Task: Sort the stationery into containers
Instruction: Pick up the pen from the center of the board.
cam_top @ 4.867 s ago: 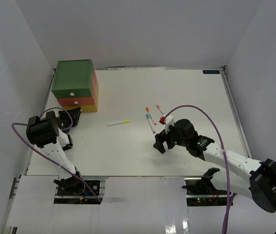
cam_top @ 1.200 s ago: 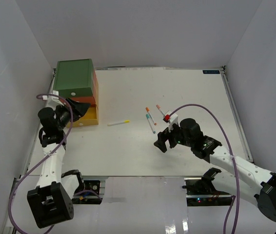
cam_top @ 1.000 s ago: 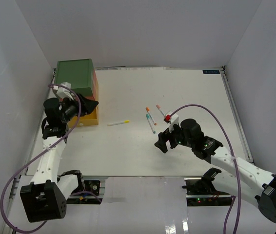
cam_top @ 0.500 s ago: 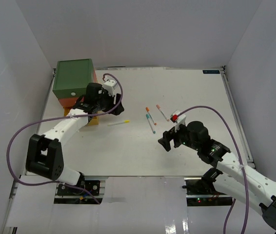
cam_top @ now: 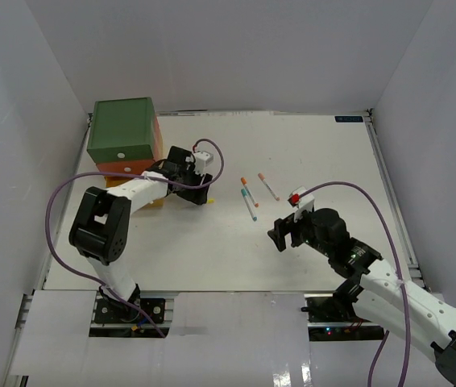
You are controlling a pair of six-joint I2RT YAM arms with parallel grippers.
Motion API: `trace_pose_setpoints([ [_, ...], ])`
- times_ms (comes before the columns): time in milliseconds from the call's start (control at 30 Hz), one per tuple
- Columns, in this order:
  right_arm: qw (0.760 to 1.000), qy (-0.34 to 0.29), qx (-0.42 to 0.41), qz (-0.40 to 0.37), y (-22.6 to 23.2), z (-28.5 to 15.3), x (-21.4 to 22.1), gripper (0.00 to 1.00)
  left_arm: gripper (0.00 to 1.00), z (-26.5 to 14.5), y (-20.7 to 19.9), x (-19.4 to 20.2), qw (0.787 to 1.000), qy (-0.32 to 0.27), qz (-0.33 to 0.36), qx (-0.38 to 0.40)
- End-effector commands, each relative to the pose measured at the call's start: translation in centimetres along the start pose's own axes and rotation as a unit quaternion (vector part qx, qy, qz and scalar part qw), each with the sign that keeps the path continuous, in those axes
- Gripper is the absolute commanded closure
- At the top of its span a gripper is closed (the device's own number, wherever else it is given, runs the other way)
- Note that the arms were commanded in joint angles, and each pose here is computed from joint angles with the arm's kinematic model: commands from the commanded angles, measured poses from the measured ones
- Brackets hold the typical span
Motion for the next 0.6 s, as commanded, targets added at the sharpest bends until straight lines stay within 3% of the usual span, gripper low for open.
trace_pose_setpoints([
  [0, 0.999, -0.03, 0.015, 0.009, -0.4, 0.0, -0.7, 0.1, 0.28, 0.1, -0.3, -0.6, 0.999, 0.0, 0.031, -0.018],
  [400, 0.998, -0.044, 0.036, 0.017, -1.1, -0.3, -0.8, 0.1, 0.32, 1.9, -1.9, 2.3, 0.997, 0.055, 0.059, -0.022],
  [533, 0.998, -0.053, 0.034, 0.019, -1.0, -0.6, -1.0, 0.1, 0.36, 2.4, -2.1, 2.9, 0.995, 0.069, 0.07, -0.029],
  [567, 0.998, -0.053, 0.035, 0.019, -1.1, -0.6, -1.0, 0.1, 0.42, 2.4, -2.2, 3.0, 0.995, 0.072, 0.07, -0.027],
])
Point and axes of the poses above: each gripper's point midway between its finger pads, its own z axis out along the fingers, its own y axis along the line the jaws close on, x = y × z, the point moved 3 cm from there along -z, back along the fingers, and after that the axes turned 11 degrees about z, right-handed, at the moved point
